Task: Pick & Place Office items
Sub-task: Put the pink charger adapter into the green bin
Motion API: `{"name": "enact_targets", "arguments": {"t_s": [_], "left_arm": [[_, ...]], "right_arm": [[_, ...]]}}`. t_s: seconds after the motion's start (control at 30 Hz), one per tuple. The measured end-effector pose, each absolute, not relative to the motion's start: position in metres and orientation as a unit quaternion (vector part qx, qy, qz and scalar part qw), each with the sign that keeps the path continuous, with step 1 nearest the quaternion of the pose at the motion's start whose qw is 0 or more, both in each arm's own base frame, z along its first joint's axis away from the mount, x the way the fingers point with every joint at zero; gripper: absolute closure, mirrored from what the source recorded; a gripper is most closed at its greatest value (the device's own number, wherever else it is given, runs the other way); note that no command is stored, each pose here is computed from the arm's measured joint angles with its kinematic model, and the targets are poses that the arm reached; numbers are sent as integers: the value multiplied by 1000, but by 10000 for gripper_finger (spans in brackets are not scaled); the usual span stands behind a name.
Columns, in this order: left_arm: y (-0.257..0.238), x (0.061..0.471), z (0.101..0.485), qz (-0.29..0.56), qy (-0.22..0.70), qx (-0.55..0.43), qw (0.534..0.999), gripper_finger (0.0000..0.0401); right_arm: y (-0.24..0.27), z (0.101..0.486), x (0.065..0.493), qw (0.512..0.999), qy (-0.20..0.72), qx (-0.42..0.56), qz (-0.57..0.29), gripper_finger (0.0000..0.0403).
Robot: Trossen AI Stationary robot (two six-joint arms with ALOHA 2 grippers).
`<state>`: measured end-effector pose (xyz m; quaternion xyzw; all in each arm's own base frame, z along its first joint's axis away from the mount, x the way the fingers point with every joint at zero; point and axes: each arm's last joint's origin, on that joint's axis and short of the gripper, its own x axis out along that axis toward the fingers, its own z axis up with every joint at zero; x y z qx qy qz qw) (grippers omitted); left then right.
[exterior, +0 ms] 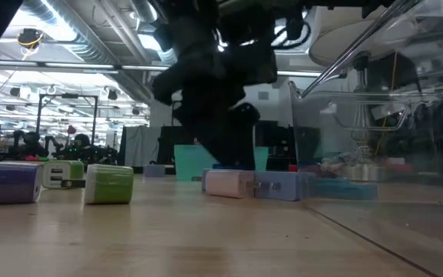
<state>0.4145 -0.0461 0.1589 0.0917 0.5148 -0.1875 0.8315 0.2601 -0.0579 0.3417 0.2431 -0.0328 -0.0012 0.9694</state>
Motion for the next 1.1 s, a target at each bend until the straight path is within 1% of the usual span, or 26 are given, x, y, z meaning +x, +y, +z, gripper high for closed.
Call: {"name": "enact_targets", "arguments": {"t_s": [0.17, 0.27, 0.4, 0.5, 0.63, 0.67, 0.9, 1.0, 1.1], "left_arm": [[-64, 411, 149, -217, 547, 115, 800, 104], [-73, 409, 147, -225, 548, 119, 797, 104], [-80, 410, 141, -185, 556, 118, 802, 111], [-82, 411, 138, -139, 566, 84, 808, 136], [-80, 411, 137, -96, 574, 22, 813, 205], [-80, 411, 137, -92, 575, 10, 813, 211], [-81, 412, 140, -87, 582, -56, 807, 211], [-80, 410, 145, -95, 585, -78, 802, 211], [-78, 409, 156, -90, 574, -101, 808, 211]], "right_arm": [[-58, 342, 260, 970, -33, 241, -1, 202], [-58, 341, 260, 971, -31, 235, -2, 202], [-58, 341, 260, 972, -31, 234, -4, 202], [-58, 341, 260, 972, -31, 234, -7, 202], [-58, 341, 260, 972, -32, 235, -11, 202], [-58, 341, 260, 971, -32, 235, -11, 202], [-59, 341, 260, 971, -33, 235, -15, 202], [-59, 341, 260, 971, -34, 235, -14, 202], [-59, 342, 260, 971, -35, 235, -14, 202]]}}
